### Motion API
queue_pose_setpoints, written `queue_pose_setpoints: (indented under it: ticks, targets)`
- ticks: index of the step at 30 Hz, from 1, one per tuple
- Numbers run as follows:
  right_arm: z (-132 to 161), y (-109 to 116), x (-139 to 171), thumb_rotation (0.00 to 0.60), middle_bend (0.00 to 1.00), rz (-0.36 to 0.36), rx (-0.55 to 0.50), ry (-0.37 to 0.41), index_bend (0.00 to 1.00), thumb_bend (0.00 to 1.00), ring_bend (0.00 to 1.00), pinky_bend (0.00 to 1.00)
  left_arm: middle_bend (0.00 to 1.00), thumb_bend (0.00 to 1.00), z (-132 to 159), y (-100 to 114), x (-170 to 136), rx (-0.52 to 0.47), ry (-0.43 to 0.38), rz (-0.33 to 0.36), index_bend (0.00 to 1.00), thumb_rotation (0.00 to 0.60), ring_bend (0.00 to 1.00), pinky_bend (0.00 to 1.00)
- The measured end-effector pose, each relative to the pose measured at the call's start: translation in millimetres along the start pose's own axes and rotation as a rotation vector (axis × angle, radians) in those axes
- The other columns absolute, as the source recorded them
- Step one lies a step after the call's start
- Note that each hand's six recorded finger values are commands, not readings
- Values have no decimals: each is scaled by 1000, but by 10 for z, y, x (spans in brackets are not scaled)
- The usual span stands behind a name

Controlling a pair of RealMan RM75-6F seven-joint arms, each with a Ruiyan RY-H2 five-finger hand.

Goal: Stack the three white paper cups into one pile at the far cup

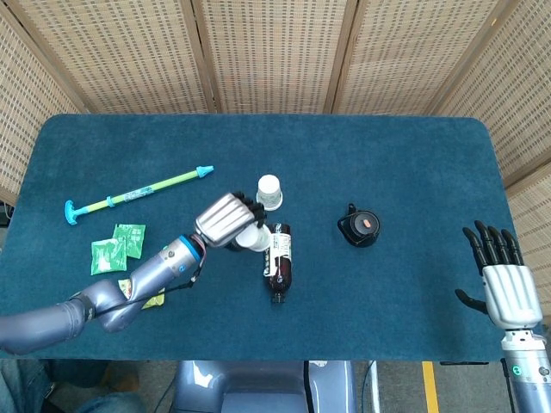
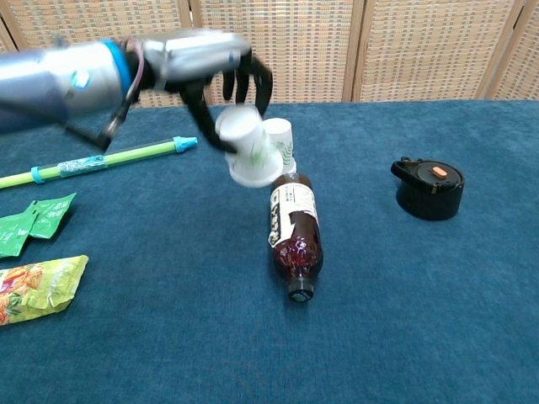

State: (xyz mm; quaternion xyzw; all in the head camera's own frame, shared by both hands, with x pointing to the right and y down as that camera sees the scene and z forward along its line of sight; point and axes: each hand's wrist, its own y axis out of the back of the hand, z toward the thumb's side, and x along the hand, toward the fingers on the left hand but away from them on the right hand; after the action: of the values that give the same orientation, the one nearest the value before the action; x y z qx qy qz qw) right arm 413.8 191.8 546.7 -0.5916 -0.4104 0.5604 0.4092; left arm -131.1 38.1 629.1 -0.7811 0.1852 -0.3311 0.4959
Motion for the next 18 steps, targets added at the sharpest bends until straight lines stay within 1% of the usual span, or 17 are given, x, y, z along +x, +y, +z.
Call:
queue_pose_setpoints:
  ticks: [2,5,8,12,15,18]
  targets:
    - [-16,-7,-9,600,0,2,0,-5,0,0,0,0,418,77,-129,163,170,-14,60,19,563,600,432,410]
    - [-33,-27,-26,600,0,8,4,-10,0,0,0,0,418,90,-316,347,400,-23,143,35,563,600,432,410]
    - [-62,-43,-44,600,0,9,7,-23,0,0,0,0,418,95,-473,454,611,-31,219,32,563,600,432,409]
    - [-95,-46,-53,600,0,7,11,-37,0,0,0,0,417,94,-619,515,858,-24,296,1,557,600,432,405]
    - [-122,-40,-51,600,0,3,13,-46,0,0,0,0,415,94,-634,518,997,-31,323,-27,554,600,432,402]
    - [-158,-23,-47,600,0,-4,12,-60,0,0,0,0,411,94,-591,486,1102,-57,331,-63,551,600,432,402]
